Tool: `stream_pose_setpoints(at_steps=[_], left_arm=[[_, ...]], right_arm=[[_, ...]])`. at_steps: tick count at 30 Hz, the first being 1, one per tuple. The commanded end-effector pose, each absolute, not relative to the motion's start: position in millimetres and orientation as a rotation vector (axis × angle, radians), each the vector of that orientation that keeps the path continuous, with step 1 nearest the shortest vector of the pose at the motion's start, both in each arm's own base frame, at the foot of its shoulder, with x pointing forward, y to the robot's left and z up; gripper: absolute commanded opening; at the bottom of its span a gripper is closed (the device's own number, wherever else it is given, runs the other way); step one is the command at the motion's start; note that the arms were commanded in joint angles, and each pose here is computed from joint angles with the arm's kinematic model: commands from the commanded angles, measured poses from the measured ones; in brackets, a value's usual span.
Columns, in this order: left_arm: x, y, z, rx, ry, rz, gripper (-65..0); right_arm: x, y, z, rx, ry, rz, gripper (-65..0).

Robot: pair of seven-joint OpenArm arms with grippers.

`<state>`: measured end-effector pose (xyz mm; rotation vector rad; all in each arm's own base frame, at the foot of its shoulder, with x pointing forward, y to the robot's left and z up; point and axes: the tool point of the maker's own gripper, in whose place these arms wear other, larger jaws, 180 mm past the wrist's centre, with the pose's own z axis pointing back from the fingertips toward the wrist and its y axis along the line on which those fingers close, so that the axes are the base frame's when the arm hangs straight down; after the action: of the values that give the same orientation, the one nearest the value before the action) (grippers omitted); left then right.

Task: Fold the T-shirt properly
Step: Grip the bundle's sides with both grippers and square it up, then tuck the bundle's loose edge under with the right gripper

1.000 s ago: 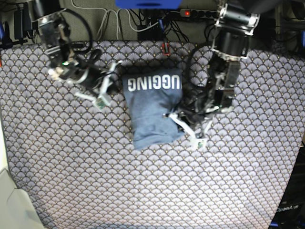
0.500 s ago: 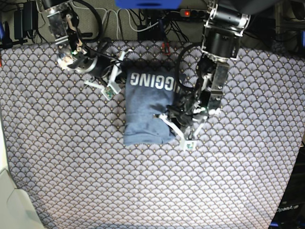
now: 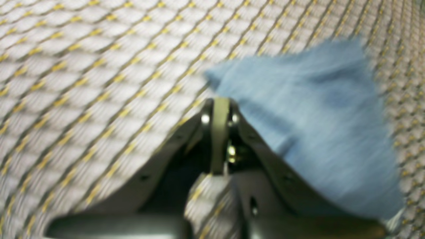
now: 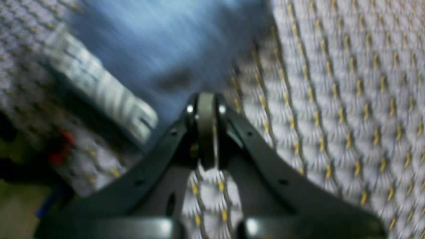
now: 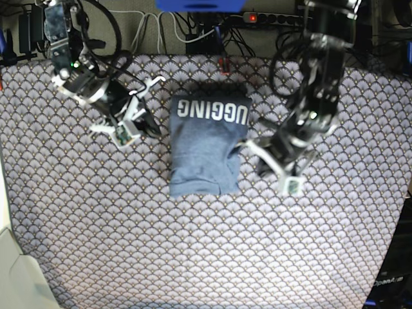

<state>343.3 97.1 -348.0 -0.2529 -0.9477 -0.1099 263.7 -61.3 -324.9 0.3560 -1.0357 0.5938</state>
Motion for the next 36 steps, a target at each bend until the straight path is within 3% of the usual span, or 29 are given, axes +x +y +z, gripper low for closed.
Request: stream_pose_setpoints(at_steps=[1, 11, 18, 23, 26, 36], left_arm=[[345, 106, -330, -0.250, -1.011, -0.097, -65.0], [258, 217, -353, -0.040, -0.924, 0.138, -65.0], [220, 245, -360, 0.033, -0.863, 0.181, -65.0], [204, 253, -366, 0.055, -0.834, 0.194, -65.0], [201, 256, -367, 0.061, -0.829, 0.197, -65.0], [199, 254, -367, 0.060, -0.822, 0.194, -65.0]], right_arm=[[269, -48, -301, 0.402, -1.119, 0.623, -65.0], [279, 13, -307, 0.580, -1.114, 0.673, -65.0], [285, 22, -373, 0.607, -0.932, 0.667, -65.0], [283, 22, -401, 0.661, -0.923, 0.591, -65.0], [283, 20, -398, 0.663, -0.941, 0.587, -65.0], [300, 45, -310, 0.651, -1.124, 0.717, -65.0]])
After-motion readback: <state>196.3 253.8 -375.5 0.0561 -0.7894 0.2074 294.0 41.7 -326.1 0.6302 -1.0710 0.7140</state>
